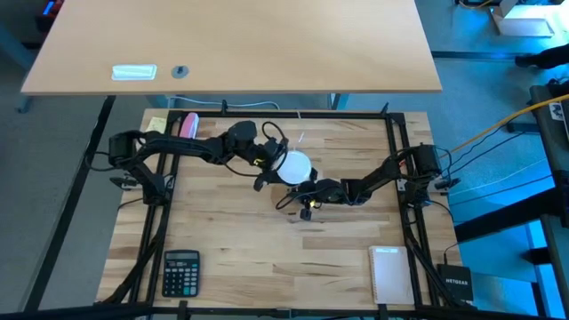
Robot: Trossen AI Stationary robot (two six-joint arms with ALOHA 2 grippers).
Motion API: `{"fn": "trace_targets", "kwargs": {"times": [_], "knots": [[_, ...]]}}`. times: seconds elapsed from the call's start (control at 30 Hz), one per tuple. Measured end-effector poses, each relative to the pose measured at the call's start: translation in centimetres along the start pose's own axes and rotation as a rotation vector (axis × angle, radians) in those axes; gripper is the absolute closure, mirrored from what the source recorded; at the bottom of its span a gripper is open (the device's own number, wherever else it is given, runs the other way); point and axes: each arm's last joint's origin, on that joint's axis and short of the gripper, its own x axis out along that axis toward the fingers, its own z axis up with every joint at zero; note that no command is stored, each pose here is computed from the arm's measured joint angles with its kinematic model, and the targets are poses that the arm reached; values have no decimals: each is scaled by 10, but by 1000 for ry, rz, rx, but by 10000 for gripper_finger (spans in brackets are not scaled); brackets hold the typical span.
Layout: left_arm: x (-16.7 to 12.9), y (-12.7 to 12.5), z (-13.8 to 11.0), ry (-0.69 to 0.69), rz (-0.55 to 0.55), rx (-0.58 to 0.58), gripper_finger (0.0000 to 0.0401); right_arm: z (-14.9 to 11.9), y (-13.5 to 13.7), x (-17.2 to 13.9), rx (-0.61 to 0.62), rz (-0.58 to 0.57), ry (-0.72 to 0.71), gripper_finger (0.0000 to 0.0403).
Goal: Screw lightbulb
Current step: Remove the white lightbulb from the lamp
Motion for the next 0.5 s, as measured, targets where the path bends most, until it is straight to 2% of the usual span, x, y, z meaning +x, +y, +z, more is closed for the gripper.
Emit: {"fn": "trace_targets", "kwargs": {"times": [0.13, 0.27, 0.37, 0.5], "knots": [[3, -2, -1, 4, 83, 17, 260, 0, 0, 0, 3, -1, 1, 360], [6, -9, -2, 33, 203, 8, 264, 0, 0, 0, 3, -37, 1, 360], [11, -18, -1, 44, 355, -9, 264, 0, -1, 0, 11, -60, 1, 360], [22, -37, -2, 22, 619, -14, 264, 0, -2, 0, 37, -89, 1, 360]]}}
